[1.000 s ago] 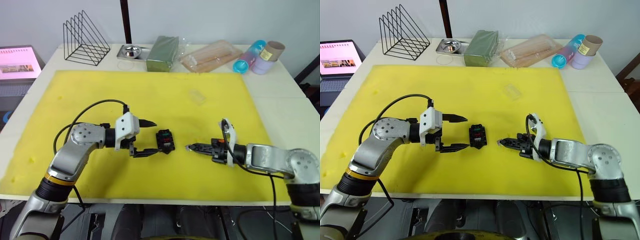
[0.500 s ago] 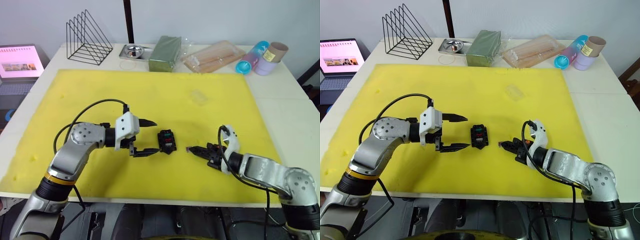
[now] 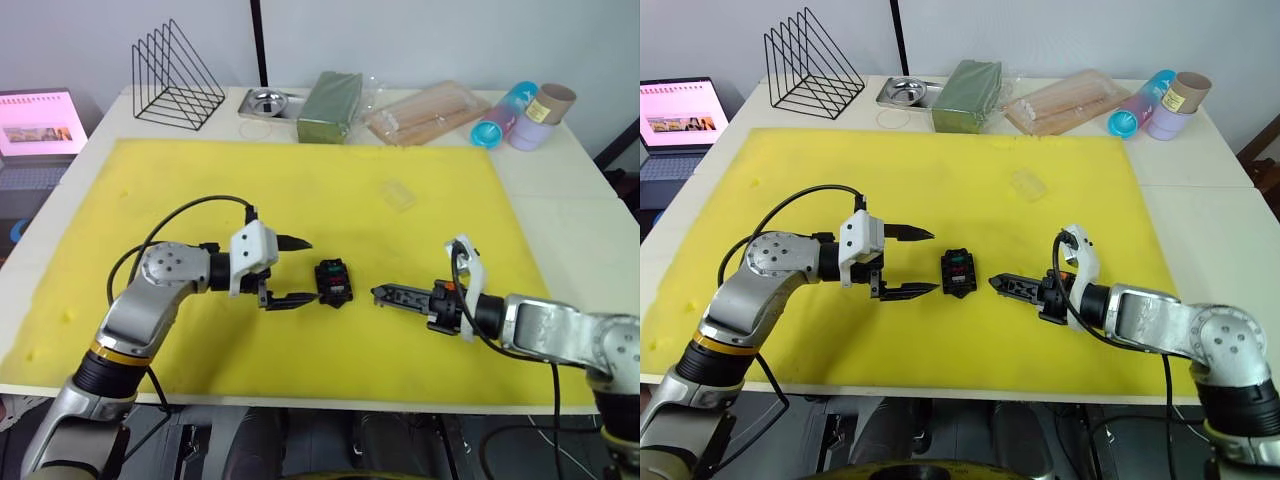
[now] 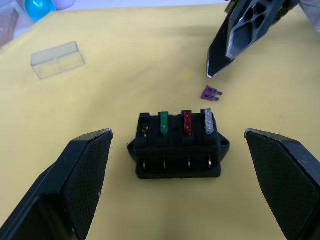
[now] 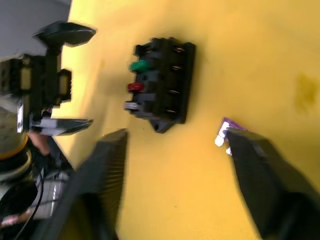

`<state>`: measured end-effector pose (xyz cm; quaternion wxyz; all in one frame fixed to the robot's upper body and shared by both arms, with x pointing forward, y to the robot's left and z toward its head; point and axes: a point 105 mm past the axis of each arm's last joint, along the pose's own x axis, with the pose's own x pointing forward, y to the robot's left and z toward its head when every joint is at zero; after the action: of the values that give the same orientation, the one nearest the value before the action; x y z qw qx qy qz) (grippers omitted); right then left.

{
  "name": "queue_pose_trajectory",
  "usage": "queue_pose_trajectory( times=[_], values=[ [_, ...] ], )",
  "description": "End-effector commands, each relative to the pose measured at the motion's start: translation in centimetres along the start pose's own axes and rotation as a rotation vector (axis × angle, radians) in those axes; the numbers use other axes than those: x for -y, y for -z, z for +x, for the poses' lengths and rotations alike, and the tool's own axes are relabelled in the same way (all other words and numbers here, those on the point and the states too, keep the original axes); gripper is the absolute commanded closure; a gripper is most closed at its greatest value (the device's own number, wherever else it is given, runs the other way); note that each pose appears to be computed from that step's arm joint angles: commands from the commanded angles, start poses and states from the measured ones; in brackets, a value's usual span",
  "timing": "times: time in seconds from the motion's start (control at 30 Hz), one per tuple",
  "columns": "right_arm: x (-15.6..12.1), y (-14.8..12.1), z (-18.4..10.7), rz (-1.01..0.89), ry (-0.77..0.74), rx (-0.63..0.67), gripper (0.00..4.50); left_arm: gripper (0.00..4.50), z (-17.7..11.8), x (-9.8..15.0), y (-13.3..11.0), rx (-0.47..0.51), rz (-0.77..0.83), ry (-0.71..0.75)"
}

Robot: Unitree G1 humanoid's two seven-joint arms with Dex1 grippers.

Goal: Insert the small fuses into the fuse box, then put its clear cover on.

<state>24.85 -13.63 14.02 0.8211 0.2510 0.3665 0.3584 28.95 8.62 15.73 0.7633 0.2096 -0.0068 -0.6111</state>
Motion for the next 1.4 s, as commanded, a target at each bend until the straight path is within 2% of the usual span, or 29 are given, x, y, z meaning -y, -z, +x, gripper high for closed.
queue_pose_trajectory(
  times=[0.03,0.2,0.37,0.57,0.8,1.23,1.33,1.4],
  values=[
    [-1.5,-0.7,-1.1,-0.069,-0.095,-0.077,0.05,0.00,0.0,-0.1,-0.9,0.022,0.040,0.004],
    [-2.3,-1.3,-1.7,-0.133,-0.125,-0.197,0.05,0.00,0.0,-0.2,-1.0,0.025,0.043,0.006],
    [-2.0,-1.4,-1.7,-0.192,-0.153,-0.300,0.05,0.00,-0.1,0.2,-1.4,0.036,0.048,0.034],
    [-1.2,-1.6,-1.0,-0.231,-0.163,-0.330,0.05,0.00,-0.3,0.5,-1.7,0.042,0.053,0.064],
    [0.1,-2.5,-1.0,-0.263,-0.137,-0.327,0.05,0.00,-0.6,1.5,-2.1,0.012,0.054,0.168],
    [1.8,-2.1,0.4,-0.242,-0.138,-0.318,0.05,0.00,-0.1,1.3,-2.1,0.002,0.085,0.161],
    [2.3,-2.3,0.5,-0.234,-0.133,-0.309,0.60,0.00,-0.1,1.2,-2.1,0.000,0.084,0.158],
    [2.2,-2.2,0.5,-0.237,-0.142,-0.313,1.22,0.00,-0.1,1.3,-2.1,-0.001,0.082,0.157]
  ],
)
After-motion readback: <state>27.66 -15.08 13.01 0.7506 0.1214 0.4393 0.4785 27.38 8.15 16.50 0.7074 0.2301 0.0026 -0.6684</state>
